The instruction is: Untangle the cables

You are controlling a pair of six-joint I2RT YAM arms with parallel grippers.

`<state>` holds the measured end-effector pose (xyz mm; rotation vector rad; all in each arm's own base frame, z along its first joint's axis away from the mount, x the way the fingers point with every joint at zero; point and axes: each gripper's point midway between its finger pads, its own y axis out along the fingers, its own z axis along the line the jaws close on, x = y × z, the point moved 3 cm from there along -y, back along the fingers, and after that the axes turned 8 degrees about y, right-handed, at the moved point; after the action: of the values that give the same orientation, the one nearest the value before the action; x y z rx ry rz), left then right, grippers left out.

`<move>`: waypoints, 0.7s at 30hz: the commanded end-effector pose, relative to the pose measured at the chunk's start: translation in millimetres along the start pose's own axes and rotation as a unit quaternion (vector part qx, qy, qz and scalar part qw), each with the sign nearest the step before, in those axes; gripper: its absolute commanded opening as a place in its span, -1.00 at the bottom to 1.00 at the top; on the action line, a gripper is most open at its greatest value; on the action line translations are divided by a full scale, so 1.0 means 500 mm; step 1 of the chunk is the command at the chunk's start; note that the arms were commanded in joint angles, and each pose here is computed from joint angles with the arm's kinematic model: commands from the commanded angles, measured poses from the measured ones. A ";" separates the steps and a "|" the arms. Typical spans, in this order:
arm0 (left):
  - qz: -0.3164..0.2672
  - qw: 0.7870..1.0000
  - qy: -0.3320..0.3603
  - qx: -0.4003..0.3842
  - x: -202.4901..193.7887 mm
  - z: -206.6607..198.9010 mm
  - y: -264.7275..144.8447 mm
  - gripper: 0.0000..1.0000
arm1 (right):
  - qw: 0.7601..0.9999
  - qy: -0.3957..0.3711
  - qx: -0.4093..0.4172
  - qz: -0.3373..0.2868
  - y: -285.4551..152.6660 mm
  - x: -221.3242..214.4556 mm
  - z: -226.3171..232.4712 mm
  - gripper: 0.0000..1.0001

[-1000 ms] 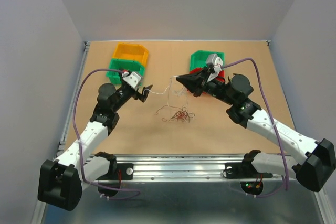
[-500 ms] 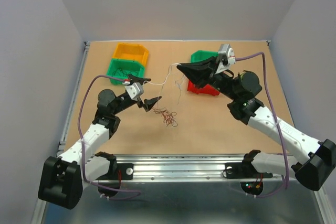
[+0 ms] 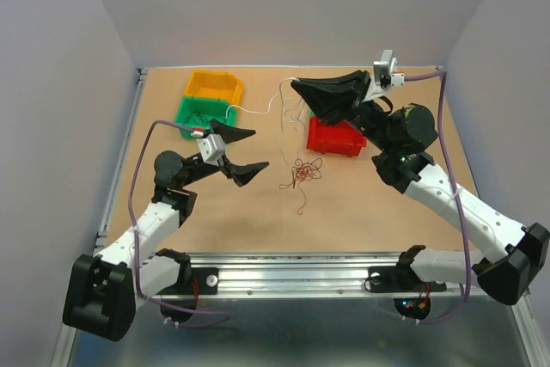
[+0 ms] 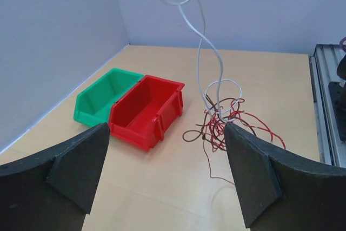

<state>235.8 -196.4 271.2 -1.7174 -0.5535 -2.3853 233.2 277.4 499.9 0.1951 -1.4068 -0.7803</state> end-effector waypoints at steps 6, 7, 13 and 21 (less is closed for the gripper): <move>-0.059 0.998 0.027 -0.001 0.067 -0.016 0.001 0.98 | 0.998 0.003 0.003 -0.068 0.024 0.067 0.010 -0.99; -0.055 0.998 0.018 -0.010 0.059 -0.018 0.005 0.98 | 0.998 0.004 0.002 -0.069 0.025 0.067 0.009 -0.99; -0.046 0.999 -0.003 -0.004 0.029 -0.004 0.036 0.86 | 0.998 0.016 0.015 -0.067 0.035 0.061 0.013 -0.99; 0.007 0.998 -0.018 0.054 -0.036 0.052 0.055 0.29 | 0.996 0.020 0.027 -0.082 0.053 0.083 0.021 -0.99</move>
<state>264.2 -213.9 246.7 -1.8332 -0.5999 -2.2069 254.2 291.9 490.7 0.1993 -1.3206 -0.8014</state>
